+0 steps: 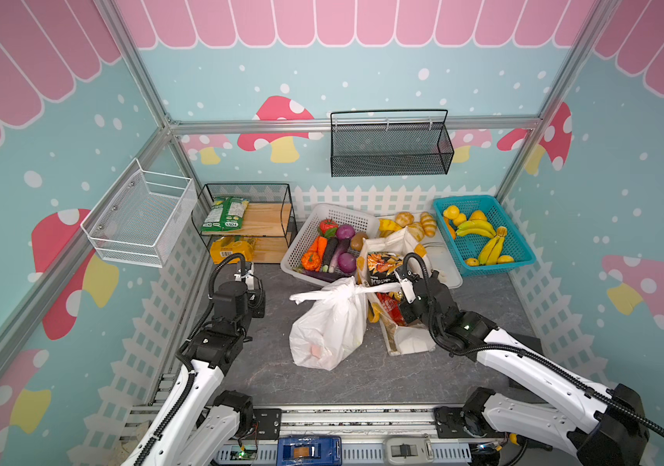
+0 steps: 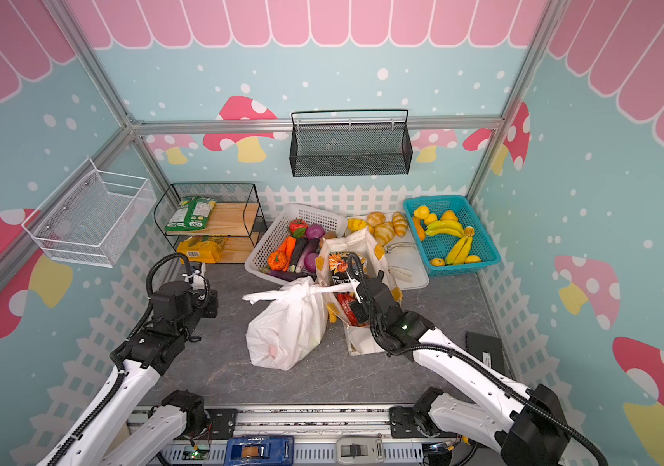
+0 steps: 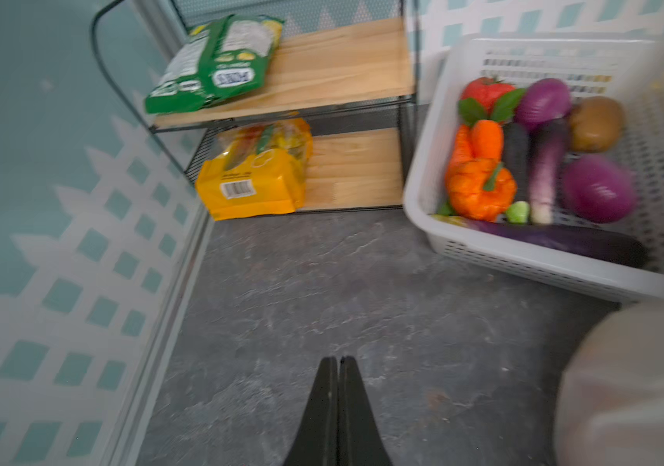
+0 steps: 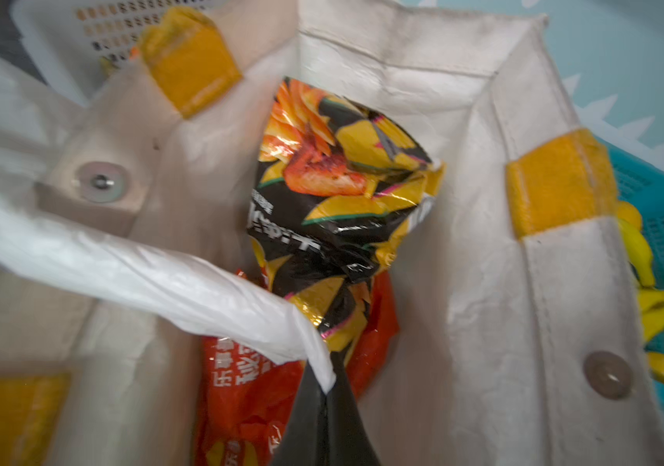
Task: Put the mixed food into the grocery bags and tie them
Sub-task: 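Open the left gripper and draw it back from the tied white bag, then reach the left gripper to the white bag's knot and lift it toward the tote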
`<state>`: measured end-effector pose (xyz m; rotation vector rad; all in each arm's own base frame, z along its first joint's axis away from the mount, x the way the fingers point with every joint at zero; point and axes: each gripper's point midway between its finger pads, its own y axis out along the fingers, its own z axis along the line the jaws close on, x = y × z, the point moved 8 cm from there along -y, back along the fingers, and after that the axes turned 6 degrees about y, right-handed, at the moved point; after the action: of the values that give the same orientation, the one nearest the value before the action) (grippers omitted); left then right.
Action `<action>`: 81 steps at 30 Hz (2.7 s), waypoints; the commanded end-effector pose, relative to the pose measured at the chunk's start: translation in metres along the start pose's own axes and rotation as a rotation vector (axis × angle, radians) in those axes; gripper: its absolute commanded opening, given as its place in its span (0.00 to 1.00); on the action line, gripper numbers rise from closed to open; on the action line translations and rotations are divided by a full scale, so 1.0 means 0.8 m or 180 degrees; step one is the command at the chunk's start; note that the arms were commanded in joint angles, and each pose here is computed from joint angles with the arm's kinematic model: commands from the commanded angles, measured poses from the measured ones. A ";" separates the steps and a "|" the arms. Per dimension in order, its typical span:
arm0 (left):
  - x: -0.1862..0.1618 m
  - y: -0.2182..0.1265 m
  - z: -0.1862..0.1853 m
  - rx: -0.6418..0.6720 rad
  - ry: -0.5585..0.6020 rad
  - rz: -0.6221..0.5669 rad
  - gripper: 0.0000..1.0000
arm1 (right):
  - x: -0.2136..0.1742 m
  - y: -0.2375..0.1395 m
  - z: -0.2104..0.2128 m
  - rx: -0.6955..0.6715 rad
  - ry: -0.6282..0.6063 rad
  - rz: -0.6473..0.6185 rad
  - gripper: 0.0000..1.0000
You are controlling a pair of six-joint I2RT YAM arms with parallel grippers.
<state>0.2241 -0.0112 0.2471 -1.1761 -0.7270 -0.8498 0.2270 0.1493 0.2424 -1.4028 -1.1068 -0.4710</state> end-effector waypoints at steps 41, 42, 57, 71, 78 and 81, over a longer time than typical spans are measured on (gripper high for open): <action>-0.026 -0.032 -0.104 -0.2269 0.1939 0.0181 0.00 | 0.026 -0.021 0.018 0.0564 0.0009 -0.0686 0.00; -0.026 -0.026 -0.099 -0.2025 0.1802 0.0215 0.00 | 0.021 -0.018 0.016 0.0525 0.0049 -0.0647 0.00; -0.034 0.013 -0.075 -0.0544 0.1702 0.0801 0.00 | -0.003 -0.015 -0.009 0.0458 0.0294 -0.0758 0.00; 0.042 -0.114 -0.081 -0.2215 0.0341 -0.0996 0.84 | 0.060 -0.074 0.036 0.1894 -0.0079 -0.1624 0.58; 0.051 -0.078 -0.152 -0.2370 0.0795 -0.0389 0.89 | 0.072 -0.076 0.020 0.1541 0.0149 -0.1629 0.68; 0.047 -0.056 -0.185 -0.2344 0.1043 -0.0156 0.96 | 0.068 -0.075 0.018 0.1493 0.0206 -0.1603 0.70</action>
<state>0.2035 -0.1604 0.2728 -1.6574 -0.2090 -1.4062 0.1989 0.1742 0.3064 -0.6939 -1.4156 -0.5035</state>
